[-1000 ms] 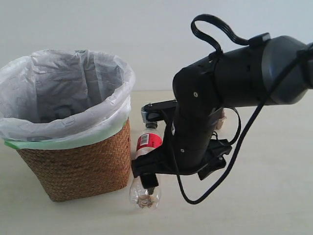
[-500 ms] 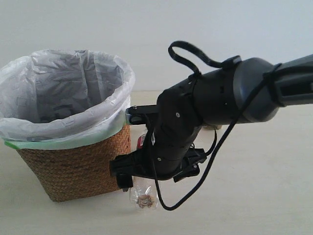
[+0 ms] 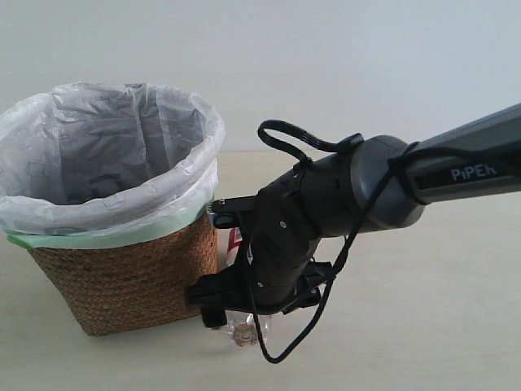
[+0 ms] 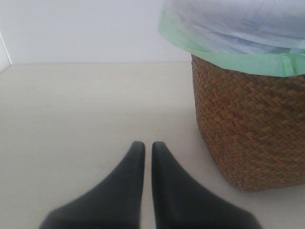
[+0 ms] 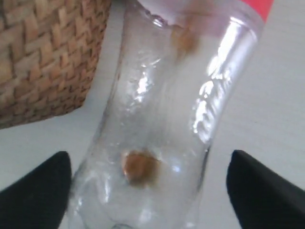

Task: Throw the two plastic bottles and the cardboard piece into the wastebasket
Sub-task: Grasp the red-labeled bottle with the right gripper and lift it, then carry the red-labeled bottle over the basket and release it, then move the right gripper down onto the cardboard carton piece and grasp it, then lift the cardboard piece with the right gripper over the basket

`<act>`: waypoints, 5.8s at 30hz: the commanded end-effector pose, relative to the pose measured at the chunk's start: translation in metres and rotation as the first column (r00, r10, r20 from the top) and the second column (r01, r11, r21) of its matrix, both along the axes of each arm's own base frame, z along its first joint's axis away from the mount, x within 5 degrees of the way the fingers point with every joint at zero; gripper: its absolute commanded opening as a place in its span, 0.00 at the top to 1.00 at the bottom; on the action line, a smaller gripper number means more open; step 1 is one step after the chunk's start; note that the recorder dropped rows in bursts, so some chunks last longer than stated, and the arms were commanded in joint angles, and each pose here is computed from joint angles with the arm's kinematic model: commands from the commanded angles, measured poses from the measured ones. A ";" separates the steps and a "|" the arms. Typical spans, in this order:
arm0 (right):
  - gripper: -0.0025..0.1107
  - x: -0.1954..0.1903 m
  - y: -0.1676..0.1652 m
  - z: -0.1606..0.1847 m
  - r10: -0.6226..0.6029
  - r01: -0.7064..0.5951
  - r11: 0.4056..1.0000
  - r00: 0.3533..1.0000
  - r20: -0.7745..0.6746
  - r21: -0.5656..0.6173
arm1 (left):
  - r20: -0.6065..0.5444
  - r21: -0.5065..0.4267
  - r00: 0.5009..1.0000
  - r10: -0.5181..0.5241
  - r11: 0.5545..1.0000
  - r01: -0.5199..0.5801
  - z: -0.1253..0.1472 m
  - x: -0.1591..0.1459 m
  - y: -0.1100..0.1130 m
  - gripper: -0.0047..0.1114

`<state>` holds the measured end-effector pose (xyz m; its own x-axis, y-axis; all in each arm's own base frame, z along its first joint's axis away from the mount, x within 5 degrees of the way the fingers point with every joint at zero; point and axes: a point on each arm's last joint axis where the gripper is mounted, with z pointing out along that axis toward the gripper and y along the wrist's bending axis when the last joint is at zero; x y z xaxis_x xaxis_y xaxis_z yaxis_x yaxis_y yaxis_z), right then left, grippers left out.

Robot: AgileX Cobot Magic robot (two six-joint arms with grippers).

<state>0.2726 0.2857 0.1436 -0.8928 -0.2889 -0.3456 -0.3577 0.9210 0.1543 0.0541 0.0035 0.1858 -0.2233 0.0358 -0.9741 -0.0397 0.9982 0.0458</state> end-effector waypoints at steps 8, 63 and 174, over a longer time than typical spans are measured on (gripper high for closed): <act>0.98 -0.003 -0.018 -0.004 0.022 -0.028 0.981 0.999 -0.036 -0.193 | 0.004 -0.006 1.000 -0.007 1.000 0.007 0.000 0.000 -0.001 0.92; 0.12 -0.008 -0.025 0.283 0.043 -0.222 0.822 0.942 0.332 0.524 | 0.004 -0.006 1.000 -0.007 1.000 0.007 0.000 0.000 -0.001 0.92; 0.07 0.060 -0.034 0.286 0.156 -0.262 0.775 0.961 0.228 0.575 | 0.004 -0.006 1.000 -0.007 1.000 0.007 0.000 0.000 -0.001 0.92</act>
